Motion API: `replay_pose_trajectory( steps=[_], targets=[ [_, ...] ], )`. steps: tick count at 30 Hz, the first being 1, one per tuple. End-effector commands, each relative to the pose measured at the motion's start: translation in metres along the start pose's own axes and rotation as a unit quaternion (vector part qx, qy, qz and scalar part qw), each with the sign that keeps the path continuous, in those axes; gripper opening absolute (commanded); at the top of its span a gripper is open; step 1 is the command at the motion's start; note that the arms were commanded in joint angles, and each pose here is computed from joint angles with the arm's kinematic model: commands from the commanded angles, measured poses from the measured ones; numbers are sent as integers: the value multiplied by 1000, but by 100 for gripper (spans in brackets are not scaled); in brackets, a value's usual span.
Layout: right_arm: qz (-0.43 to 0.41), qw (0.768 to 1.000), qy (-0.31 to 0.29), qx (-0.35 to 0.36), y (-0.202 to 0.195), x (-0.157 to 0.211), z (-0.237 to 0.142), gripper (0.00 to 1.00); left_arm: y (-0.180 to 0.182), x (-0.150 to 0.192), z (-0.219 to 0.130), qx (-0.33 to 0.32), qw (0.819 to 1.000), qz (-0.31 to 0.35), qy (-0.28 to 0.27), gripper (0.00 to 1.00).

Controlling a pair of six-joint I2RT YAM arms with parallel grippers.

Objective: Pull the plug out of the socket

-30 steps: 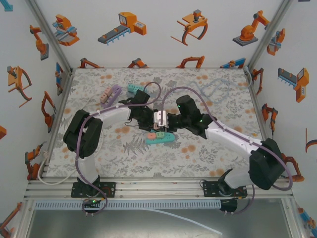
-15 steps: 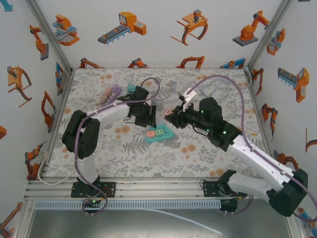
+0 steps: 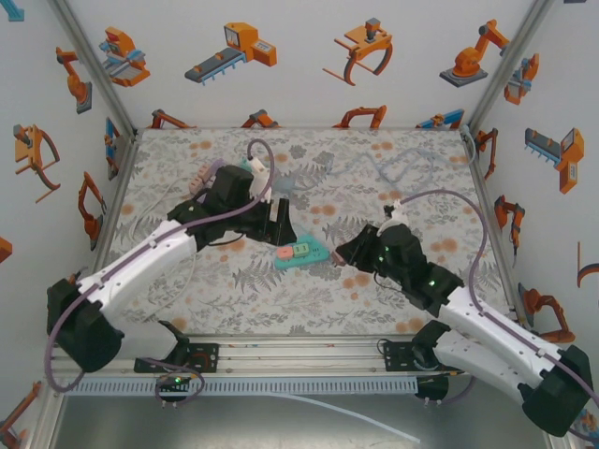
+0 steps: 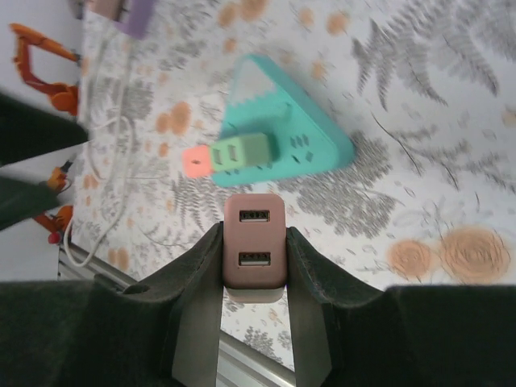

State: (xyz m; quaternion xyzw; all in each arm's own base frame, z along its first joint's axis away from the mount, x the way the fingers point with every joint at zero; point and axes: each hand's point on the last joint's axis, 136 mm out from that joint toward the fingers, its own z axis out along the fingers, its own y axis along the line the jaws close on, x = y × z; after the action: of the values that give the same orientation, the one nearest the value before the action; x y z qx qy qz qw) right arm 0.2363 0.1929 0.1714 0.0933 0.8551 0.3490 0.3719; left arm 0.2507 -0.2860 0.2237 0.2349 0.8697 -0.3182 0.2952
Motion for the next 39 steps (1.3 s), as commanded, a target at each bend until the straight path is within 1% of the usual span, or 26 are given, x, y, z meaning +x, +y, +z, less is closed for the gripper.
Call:
replay_pose_trajectory(
  steps=[1,4,7,8,13,14,16,21,24,27,34,39],
  targets=[
    [80,996,-28,-21,-6,1,12,0,-13,21,-11,23,999,24,0,80],
    [105,993,-35,-33,-17,10,26,0,-17,37,-17,33,999,32,-9,90],
    [102,994,-28,-26,-25,19,38,0,-13,48,-19,33,999,19,-13,99],
    [98,995,-22,-21,-27,22,41,1,-11,50,-19,28,999,15,-15,97],
    [100,995,-5,-6,-42,38,57,9,-4,51,-16,12,1000,6,-16,97],
    [100,995,-3,-3,-45,40,59,11,-4,50,-15,11,1000,5,-18,97],
    [99,995,3,5,-52,46,62,19,-3,48,-13,11,1000,4,-22,97],
    [103,994,8,25,-68,56,64,27,0,47,-11,-2,1000,10,-18,97],
    [100,994,18,44,-77,62,62,35,3,46,-13,-13,1000,15,-21,97],
    [97,993,28,63,-84,66,59,44,5,45,-14,-18,999,14,-23,97],
    [90,991,24,98,-96,65,44,54,11,45,-16,-37,999,8,-29,97],
    [65,993,7,99,-89,51,26,56,19,42,-21,-61,997,3,-38,97]
  ],
)
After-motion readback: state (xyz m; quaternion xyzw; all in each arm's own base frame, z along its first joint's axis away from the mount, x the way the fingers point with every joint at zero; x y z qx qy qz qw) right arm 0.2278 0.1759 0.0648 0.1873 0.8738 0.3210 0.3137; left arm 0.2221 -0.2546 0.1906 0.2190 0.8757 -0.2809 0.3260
